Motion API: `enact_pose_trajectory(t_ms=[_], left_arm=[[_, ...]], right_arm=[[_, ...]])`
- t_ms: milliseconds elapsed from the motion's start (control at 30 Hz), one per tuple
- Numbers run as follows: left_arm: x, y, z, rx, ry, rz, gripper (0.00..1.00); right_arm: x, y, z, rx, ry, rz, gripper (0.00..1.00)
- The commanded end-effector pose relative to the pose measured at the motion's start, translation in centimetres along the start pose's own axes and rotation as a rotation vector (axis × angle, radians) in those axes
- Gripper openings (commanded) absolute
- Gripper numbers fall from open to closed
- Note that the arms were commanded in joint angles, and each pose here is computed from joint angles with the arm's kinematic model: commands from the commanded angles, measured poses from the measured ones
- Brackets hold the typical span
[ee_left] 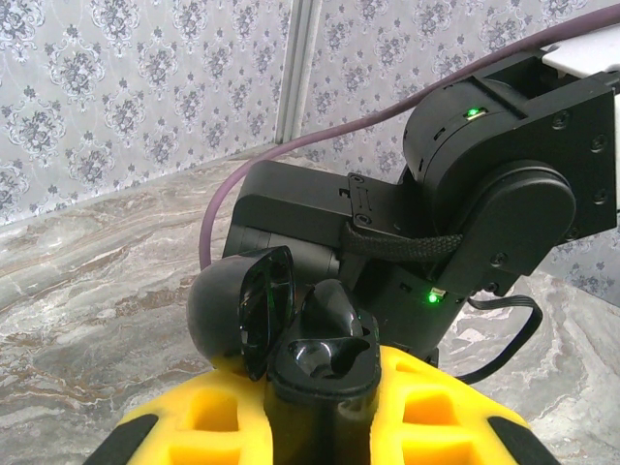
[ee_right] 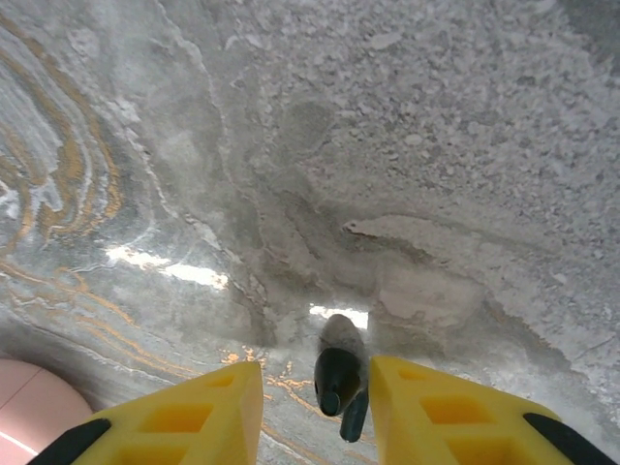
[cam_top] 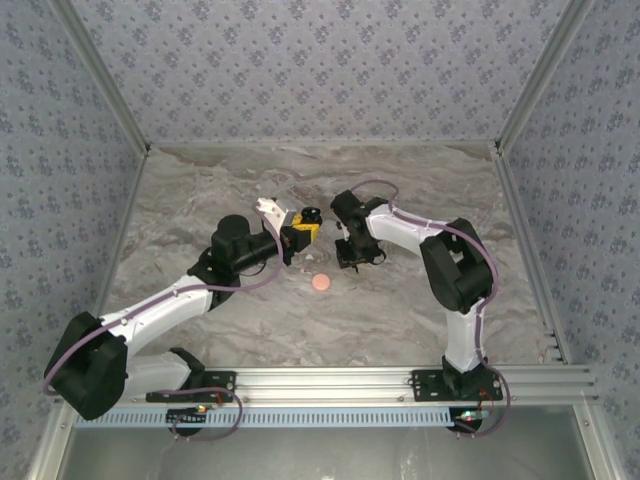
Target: Insert wireless bluetooth earbuds into charging case
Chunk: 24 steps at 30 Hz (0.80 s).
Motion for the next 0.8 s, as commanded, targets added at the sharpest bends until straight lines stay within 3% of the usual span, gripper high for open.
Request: enact_pose_trajectory(t_ms=[0,433,767], left_arm=[[-1.6,0.4,-0.1,-0.004,-0.025,-0.064,0.14],[-1.6,0.5,-0.1,-0.004,-0.026,-0.066,0.14],[-1.6,0.4,-0.1,-0.006,-0.021,-0.064,0.14]], right_arm=[[0.1,-0.4,-0.4,0.063,-0.023,0.022,0.35],[0.1,-1.3,-0.2,0.077,-0.022,0.043,0.3],[0.2,-1.2,-0.4,0.077,-0.007,0.023,0.19]])
Point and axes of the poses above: each hand's point on the last joint's axis, 136 mm out from that joint toward the fingers, its own y axis back along the fingers, its own z axis along the line the jaws close on, x = y × z, the point moved 6 cm from there along y, back along the fingers, and after that the axes turned 7 degrees about -y, right-handed, at the moved point
